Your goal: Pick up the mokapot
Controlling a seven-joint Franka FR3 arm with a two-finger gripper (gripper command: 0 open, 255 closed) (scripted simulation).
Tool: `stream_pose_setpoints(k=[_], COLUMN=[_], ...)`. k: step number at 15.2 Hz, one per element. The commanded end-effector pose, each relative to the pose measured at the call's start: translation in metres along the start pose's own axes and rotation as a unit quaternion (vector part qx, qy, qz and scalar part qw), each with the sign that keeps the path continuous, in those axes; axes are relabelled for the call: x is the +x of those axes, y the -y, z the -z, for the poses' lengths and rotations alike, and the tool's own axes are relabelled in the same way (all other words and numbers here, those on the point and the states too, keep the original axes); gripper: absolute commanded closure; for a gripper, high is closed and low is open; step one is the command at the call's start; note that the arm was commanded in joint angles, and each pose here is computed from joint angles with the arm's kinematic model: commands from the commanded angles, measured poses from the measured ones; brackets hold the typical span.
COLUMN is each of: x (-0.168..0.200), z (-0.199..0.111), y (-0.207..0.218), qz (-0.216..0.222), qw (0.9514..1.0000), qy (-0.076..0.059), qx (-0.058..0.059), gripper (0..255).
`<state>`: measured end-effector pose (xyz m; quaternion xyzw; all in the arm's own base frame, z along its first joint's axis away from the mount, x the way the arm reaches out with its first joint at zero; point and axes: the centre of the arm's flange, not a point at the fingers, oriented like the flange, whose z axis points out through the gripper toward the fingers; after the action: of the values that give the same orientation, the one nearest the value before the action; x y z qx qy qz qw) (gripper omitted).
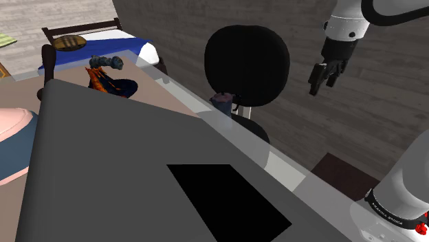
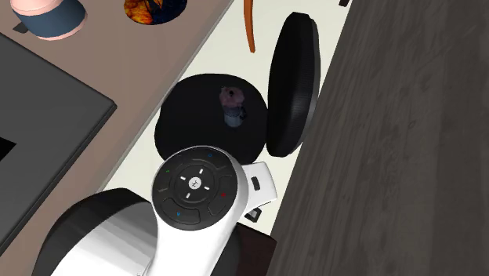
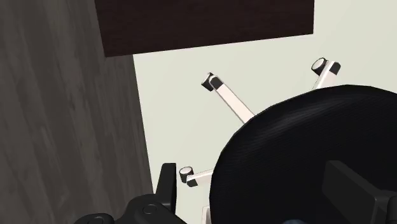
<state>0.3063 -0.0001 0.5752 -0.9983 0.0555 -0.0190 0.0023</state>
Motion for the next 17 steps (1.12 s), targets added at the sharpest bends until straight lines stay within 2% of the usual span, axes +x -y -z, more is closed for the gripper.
stream_pose_setpoints(k=[1,17], x=[0.000,0.188], z=[0.000,-0.021], y=[0.000,0.105], qz=[0.000,0.011], qw=[1.0000,0.9998], qy=[0.000,0.018], qx=[0.000,-0.006], gripper=[0,0])
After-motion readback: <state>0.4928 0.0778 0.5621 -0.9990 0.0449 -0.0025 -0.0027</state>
